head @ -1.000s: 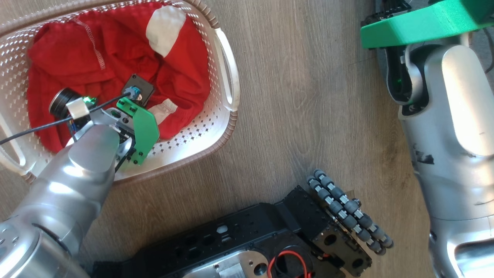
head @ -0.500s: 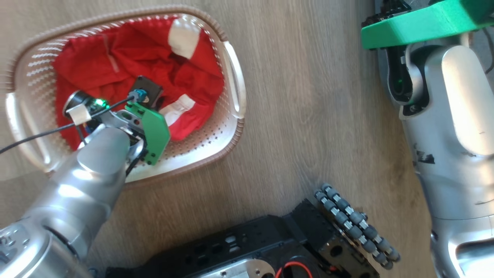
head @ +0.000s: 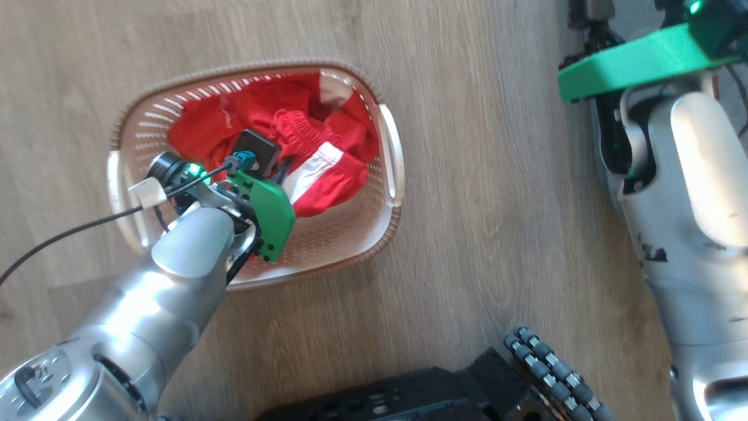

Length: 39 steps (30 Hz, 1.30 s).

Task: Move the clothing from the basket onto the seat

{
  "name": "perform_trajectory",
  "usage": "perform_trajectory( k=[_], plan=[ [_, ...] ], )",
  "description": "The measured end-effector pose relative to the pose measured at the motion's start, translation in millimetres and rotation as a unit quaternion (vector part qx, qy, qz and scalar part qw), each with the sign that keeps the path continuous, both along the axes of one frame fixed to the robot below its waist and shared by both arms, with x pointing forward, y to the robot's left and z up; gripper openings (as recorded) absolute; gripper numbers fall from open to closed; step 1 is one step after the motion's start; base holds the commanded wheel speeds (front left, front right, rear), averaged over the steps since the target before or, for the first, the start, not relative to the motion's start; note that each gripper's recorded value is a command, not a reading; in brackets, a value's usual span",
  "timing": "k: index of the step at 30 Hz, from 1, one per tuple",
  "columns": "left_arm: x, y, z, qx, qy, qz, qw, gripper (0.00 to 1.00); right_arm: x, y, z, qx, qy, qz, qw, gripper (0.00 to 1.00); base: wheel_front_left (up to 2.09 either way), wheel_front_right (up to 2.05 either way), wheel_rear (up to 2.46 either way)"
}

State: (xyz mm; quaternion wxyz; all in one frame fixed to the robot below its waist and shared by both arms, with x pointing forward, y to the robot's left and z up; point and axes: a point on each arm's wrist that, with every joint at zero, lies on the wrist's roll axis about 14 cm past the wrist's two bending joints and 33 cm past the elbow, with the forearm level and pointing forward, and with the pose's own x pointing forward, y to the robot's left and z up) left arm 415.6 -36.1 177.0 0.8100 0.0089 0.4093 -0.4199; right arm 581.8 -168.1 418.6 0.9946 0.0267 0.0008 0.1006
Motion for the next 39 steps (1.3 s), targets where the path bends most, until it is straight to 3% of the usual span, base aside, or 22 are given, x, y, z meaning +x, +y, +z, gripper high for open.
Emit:
perform_trajectory(
  k=[17,28,39],
  plan=[
    [27.5,14.9,133.4,-0.072,-0.126,0.097,0.985,0.00,-39.0,20.3,65.8,0.026,-0.033,0.019,0.999,1.00,0.00,0.00,0.00],
    [51.0,29.9,244.2,-0.129,-0.260,0.148,0.945,0.00,-74.4,31.1,94.2,0.035,-0.043,0.033,0.998,1.00,0.00,0.00,0.00],
    [55.4,43.4,341.9,-0.172,-0.376,0.171,0.894,0.00,-101.2,40.0,111.9,0.041,-0.052,0.044,0.997,1.00,0.00,0.00,0.00]
  ],
)
